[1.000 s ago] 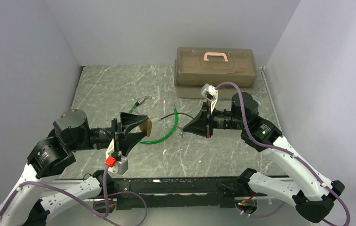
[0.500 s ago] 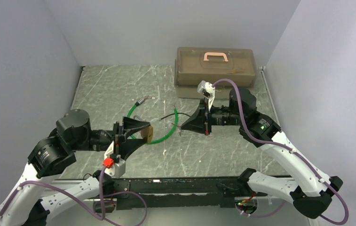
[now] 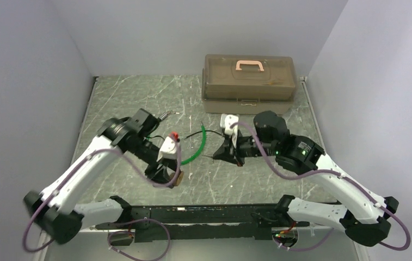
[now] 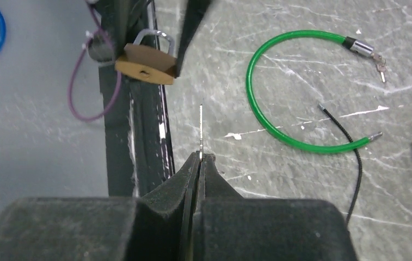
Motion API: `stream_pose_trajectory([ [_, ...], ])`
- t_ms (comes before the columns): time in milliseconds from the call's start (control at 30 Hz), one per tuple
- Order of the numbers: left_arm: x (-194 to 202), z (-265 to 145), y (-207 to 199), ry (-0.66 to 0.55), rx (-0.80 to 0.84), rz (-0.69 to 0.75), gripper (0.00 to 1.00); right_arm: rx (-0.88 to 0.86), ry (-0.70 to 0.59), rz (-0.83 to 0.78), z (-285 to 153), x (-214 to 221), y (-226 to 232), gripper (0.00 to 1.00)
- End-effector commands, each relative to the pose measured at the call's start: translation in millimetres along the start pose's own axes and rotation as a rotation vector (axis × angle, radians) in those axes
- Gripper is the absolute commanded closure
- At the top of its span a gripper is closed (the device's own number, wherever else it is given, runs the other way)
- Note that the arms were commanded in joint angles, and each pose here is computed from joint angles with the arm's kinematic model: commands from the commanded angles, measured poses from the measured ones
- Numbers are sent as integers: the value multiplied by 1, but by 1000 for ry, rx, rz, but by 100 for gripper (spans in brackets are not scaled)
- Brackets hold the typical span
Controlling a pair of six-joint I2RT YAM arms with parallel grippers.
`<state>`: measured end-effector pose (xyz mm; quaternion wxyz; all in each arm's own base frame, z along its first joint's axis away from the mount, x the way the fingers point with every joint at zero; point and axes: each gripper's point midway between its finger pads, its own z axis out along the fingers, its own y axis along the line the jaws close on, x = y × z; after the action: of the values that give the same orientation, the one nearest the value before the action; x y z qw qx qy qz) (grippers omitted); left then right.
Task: Unlock with the key
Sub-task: Unlock the lock.
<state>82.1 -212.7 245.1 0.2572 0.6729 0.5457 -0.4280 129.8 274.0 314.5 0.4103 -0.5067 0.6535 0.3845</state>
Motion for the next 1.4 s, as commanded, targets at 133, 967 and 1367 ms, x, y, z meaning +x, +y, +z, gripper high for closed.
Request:
stream_pose_trajectory([
  [133,-25,9,-26,-152,307,-430,100,27,98,-293,-4,22,15,100],
  [967,-23,21,-50,-68,397,-412,100,-110,277,-501,41,23,75,100],
  [1367,-24,20,-51,-85,395,-404,100,-140,243,-524,48,17,87,100],
])
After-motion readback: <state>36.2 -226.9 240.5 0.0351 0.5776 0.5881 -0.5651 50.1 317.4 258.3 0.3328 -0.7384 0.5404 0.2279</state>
